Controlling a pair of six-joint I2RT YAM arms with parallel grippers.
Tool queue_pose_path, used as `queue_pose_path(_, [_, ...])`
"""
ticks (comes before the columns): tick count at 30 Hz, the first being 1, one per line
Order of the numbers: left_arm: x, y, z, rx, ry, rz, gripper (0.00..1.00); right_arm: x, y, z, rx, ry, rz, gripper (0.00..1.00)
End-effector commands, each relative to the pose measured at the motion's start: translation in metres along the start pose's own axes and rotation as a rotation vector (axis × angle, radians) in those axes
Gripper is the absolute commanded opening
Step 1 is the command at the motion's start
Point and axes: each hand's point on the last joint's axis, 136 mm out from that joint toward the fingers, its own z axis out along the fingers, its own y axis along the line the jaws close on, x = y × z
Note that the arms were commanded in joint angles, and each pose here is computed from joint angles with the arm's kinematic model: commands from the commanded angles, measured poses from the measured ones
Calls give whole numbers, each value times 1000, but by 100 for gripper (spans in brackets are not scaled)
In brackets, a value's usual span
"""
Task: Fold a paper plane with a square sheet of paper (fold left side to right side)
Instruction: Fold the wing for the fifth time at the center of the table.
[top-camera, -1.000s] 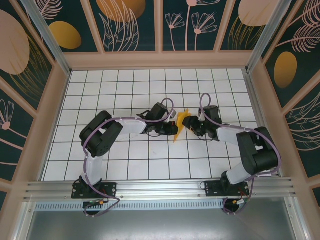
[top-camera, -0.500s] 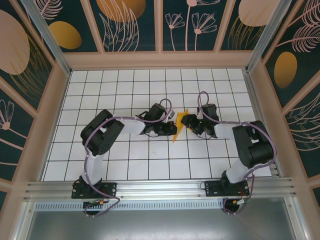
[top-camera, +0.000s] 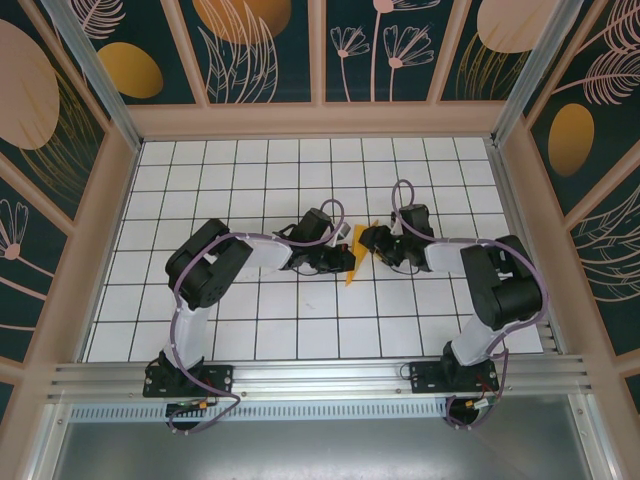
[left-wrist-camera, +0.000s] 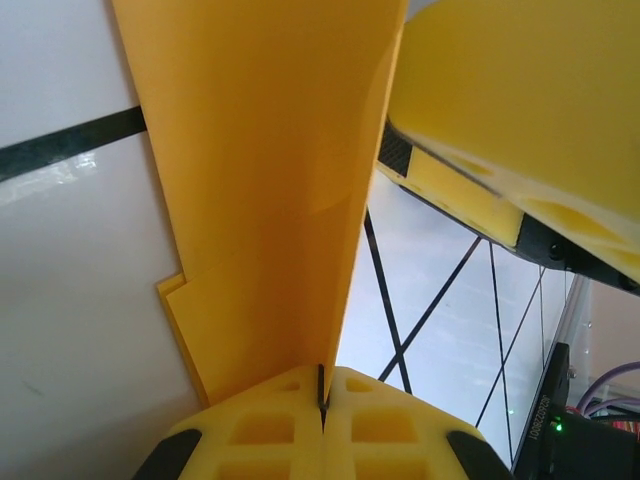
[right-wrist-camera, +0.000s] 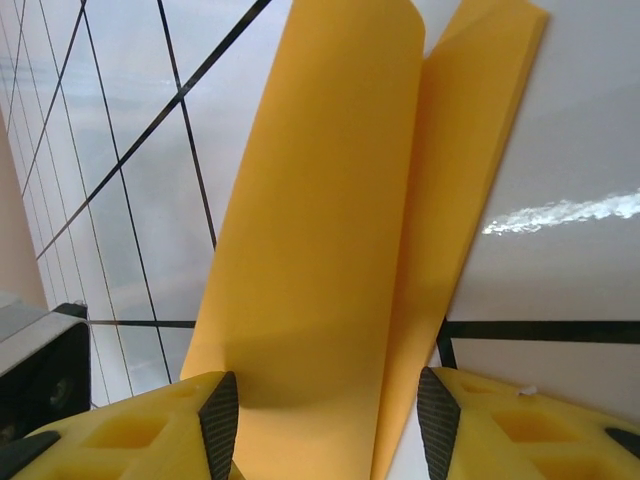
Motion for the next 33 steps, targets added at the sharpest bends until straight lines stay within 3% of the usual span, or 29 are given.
queue_pose_path(1, [-3, 1, 2, 19, -1, -12, 0, 2, -8, 7, 47, 16, 21, 52])
queue_pose_path(7, [-5, -2, 1, 25, -4, -8, 0, 5, -19, 11, 93, 36, 50, 48])
queue_pose_path(20, [-19, -15, -13, 8, -34, 25, 25, 9, -26, 14, 113, 49, 65, 46])
queue_pose_path(33, [-25, -21, -27, -8, -35, 69, 36, 9, -26, 14, 113, 52, 64, 46])
